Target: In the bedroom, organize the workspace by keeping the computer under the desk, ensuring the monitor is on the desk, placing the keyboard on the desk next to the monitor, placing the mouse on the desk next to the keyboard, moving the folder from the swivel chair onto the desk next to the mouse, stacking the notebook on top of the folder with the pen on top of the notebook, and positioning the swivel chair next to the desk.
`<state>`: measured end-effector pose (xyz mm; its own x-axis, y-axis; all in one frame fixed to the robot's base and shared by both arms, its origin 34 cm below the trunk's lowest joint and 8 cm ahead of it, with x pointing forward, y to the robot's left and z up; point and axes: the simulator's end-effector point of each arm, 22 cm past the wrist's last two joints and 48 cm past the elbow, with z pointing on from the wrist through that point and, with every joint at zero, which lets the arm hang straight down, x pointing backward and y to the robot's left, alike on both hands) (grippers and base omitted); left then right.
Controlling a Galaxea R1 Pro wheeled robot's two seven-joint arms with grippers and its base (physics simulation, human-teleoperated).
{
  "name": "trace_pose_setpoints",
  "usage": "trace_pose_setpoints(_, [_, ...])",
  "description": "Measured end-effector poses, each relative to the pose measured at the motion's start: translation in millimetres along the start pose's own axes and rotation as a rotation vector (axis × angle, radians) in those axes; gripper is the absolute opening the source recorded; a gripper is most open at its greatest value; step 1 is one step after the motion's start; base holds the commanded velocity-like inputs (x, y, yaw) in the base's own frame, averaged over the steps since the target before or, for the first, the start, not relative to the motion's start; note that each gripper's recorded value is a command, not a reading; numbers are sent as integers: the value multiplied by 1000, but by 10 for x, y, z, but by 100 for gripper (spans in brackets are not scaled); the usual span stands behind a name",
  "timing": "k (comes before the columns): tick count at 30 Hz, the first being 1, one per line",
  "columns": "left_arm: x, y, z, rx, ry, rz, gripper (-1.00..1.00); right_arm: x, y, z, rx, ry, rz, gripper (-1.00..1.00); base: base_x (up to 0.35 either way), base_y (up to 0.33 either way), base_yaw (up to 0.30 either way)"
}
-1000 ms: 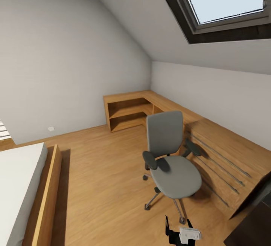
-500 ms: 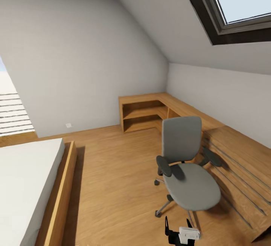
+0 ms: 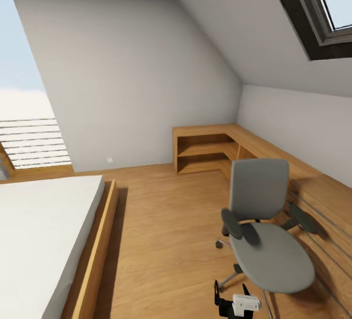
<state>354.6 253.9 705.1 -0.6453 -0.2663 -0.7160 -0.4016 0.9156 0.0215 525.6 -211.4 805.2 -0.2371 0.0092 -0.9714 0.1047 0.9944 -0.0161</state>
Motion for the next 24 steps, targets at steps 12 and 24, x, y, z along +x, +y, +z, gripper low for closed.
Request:
trace_pose_setpoints(12, [-18, -7, 2, 2, -2, 0, 100, -14, -15, 8, 0, 2, -5, 100, 298, 0, 232])
trace_pose_setpoints(24, [-20, -13, 1, 4, -3, 1, 100, 26, -19, 10, -3, 20, -12, 100, 321, 0, 32])
